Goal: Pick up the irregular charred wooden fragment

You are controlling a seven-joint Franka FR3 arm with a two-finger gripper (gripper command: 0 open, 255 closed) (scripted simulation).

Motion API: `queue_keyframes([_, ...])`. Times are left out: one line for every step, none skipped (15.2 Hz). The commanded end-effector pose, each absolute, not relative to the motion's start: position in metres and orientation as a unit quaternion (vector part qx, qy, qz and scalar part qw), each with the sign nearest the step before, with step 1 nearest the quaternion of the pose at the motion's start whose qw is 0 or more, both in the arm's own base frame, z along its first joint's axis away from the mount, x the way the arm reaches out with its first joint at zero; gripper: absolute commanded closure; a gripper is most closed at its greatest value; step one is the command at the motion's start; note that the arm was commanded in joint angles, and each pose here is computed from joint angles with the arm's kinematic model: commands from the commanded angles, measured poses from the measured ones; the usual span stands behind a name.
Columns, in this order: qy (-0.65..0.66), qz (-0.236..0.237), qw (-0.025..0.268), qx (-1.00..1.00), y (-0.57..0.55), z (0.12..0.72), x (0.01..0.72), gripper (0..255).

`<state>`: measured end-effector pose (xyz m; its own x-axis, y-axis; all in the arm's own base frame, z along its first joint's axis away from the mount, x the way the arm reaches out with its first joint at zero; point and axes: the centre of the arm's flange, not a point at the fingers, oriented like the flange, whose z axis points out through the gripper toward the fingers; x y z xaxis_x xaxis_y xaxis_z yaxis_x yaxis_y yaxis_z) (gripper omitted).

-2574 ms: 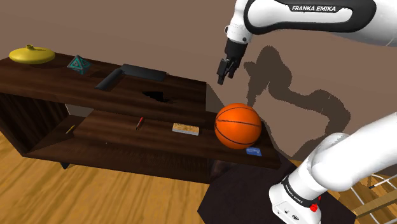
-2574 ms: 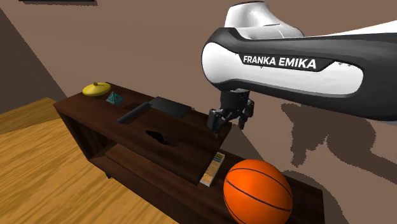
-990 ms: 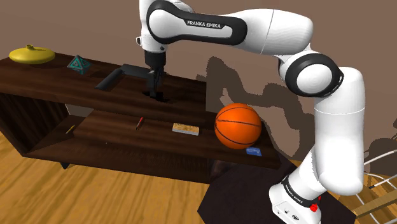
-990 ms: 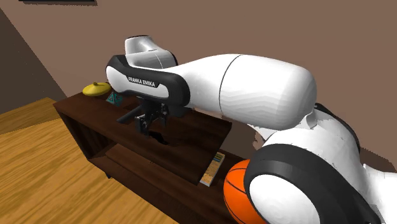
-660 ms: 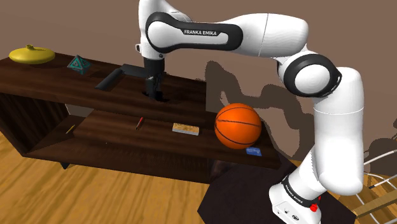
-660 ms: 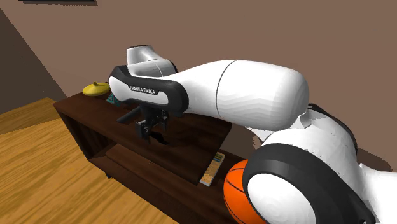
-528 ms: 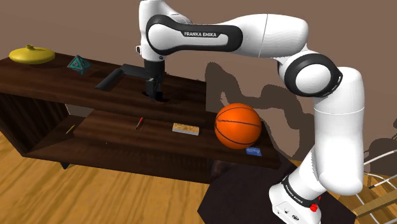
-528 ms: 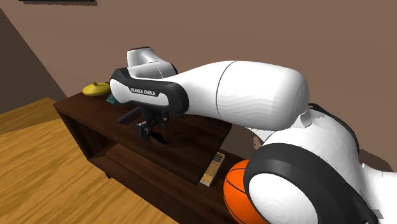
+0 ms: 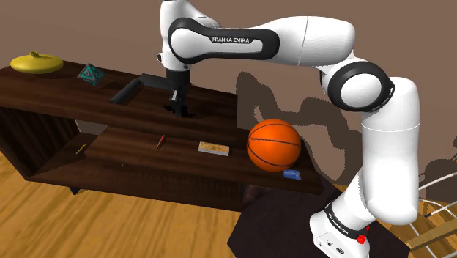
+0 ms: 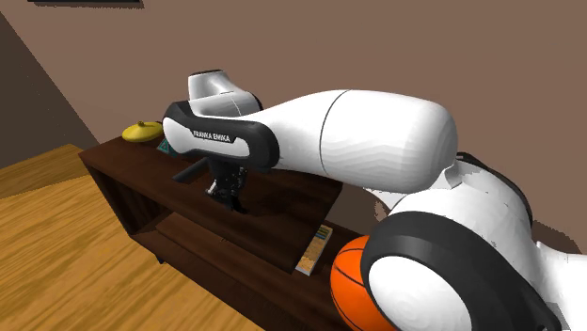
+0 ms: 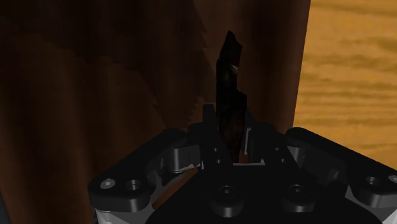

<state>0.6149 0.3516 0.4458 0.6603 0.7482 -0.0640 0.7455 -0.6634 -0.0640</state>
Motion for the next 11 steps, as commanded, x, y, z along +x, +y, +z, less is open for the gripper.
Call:
queue_keyframes([-0.410, 0.043, 0.016, -0.911, 0.352, 0.446, 0.615, 255])
queue_keyframes([-0.410, 0.043, 0.016, -0.911, 0.352, 0.445, 0.615, 255])
queue_keyframes([-0.410, 0.043, 0.016, -0.911, 0.352, 0.451, 0.615, 255])
queue_keyframes([-0.410, 0.043, 0.016, -0.911, 0.352, 0.456, 0.615, 255])
queue_keyframes([-0.410, 0.043, 0.016, -0.911, 0.352, 0.461, 0.615, 255])
queue_keyframes([-0.410, 0.043, 0.016, -0.911, 0.352, 0.466, 0.615, 255])
queue_keyframes([-0.410, 0.043, 0.016, -0.911, 0.352, 0.472, 0.615, 255])
queue_keyframes([-0.410, 0.043, 0.016, -0.911, 0.352, 0.477, 0.615, 255])
queue_keyframes([-0.410, 0.043, 0.016, -0.911, 0.352, 0.482, 0.615, 255])
queue_keyframes([-0.410, 0.043, 0.016, -0.911, 0.352, 0.488, 0.615, 255])
queue_keyframes([-0.410, 0.043, 0.016, -0.911, 0.352, 0.493, 0.615, 255])
